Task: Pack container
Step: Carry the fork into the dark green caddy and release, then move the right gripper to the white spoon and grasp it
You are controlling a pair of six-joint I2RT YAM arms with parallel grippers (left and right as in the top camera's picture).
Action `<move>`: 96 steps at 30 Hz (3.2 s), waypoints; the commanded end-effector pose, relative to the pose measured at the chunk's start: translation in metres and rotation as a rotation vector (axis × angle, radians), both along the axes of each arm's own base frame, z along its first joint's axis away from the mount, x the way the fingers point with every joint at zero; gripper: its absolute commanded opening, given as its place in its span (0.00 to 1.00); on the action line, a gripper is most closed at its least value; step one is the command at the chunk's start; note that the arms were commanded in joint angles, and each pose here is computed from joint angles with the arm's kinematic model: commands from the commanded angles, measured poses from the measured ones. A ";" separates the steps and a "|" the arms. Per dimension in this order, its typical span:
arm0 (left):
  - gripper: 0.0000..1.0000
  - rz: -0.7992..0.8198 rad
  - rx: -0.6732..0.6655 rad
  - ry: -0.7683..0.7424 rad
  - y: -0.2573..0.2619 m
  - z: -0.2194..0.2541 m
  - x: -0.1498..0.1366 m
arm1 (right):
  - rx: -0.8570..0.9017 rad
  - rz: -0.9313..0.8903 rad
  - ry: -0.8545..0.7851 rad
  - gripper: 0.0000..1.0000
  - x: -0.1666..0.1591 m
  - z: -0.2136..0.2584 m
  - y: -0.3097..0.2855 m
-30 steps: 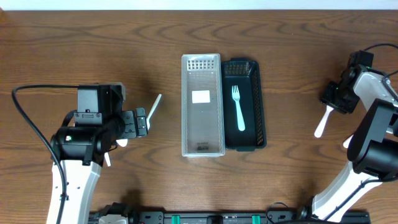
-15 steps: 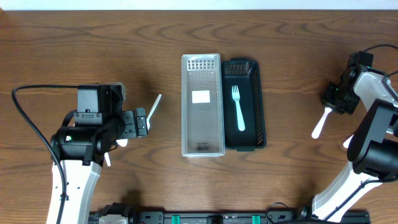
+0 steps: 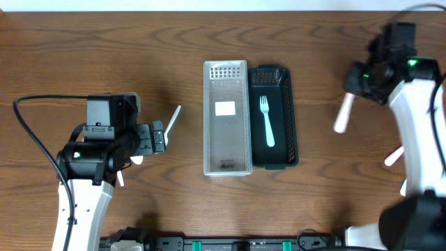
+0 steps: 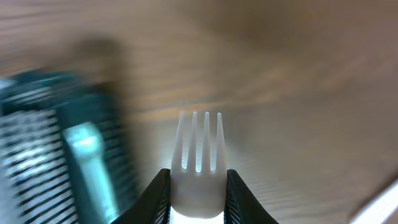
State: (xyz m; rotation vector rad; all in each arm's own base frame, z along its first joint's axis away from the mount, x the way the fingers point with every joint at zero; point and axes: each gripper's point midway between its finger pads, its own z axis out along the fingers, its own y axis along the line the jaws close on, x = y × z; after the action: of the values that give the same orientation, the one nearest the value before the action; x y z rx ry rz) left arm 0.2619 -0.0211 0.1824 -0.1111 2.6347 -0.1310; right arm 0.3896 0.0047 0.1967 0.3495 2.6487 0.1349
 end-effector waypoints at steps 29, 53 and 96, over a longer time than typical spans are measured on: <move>0.98 0.004 0.011 -0.015 0.003 0.006 0.003 | -0.125 0.329 0.185 0.57 -0.006 -0.099 0.169; 0.98 0.005 0.012 -0.015 0.003 0.006 0.003 | 0.025 -0.692 0.157 0.99 -0.085 -0.051 -0.203; 0.98 0.005 0.012 -0.010 0.003 0.006 0.002 | 0.101 -0.708 0.425 0.99 -0.093 -0.219 -0.216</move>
State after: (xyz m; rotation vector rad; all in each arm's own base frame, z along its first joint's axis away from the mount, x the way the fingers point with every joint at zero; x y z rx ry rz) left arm 0.2616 -0.0211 0.1823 -0.1112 2.6362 -0.1309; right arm 0.3036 -0.2171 -0.0051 1.4338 2.6827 -0.0669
